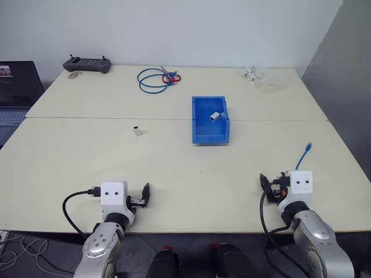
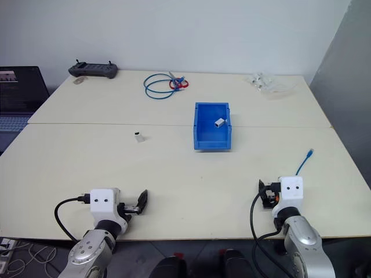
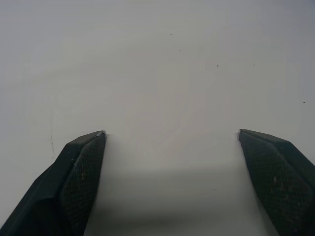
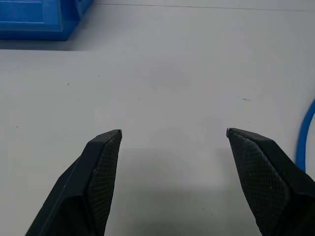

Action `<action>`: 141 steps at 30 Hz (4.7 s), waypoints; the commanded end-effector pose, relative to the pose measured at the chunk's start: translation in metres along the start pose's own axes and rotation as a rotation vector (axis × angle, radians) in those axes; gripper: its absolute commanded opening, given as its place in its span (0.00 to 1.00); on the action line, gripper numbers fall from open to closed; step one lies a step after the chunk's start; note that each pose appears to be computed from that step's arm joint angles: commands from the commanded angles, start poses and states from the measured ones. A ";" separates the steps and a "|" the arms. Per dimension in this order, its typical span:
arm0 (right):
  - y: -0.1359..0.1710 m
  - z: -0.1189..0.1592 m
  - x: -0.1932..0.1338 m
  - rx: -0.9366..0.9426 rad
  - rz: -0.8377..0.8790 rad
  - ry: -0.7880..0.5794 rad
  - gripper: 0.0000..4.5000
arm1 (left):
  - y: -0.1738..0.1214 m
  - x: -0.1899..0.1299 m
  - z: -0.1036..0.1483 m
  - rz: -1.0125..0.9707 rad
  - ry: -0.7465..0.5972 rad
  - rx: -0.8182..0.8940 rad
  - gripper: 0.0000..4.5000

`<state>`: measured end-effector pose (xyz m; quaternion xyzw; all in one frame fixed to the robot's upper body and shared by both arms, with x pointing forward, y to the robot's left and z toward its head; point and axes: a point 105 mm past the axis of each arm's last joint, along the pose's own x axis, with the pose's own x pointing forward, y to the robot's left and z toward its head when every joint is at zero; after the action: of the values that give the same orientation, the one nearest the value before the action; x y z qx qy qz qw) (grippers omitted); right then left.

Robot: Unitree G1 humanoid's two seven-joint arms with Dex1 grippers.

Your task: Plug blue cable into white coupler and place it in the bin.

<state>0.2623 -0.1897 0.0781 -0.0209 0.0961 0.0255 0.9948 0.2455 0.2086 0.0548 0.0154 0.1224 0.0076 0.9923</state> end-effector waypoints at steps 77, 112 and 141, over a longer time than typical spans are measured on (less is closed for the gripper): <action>-0.135 0.045 0.078 0.199 -0.206 0.366 0.80 | -0.188 0.072 0.202 -1.511 -0.357 0.603 1.00; 0.044 0.076 0.033 -0.735 0.964 0.075 0.01 | -0.025 0.014 0.122 -1.076 -0.051 0.368 1.00; 0.101 0.073 -0.007 -0.453 1.161 -0.008 0.90 | -0.039 0.011 0.061 -0.975 0.042 0.269 1.00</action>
<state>0.2746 -0.0828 0.1245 -0.2007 0.0951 0.5825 0.7819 0.2681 0.1726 0.1155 0.0775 0.1261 -0.4416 0.8849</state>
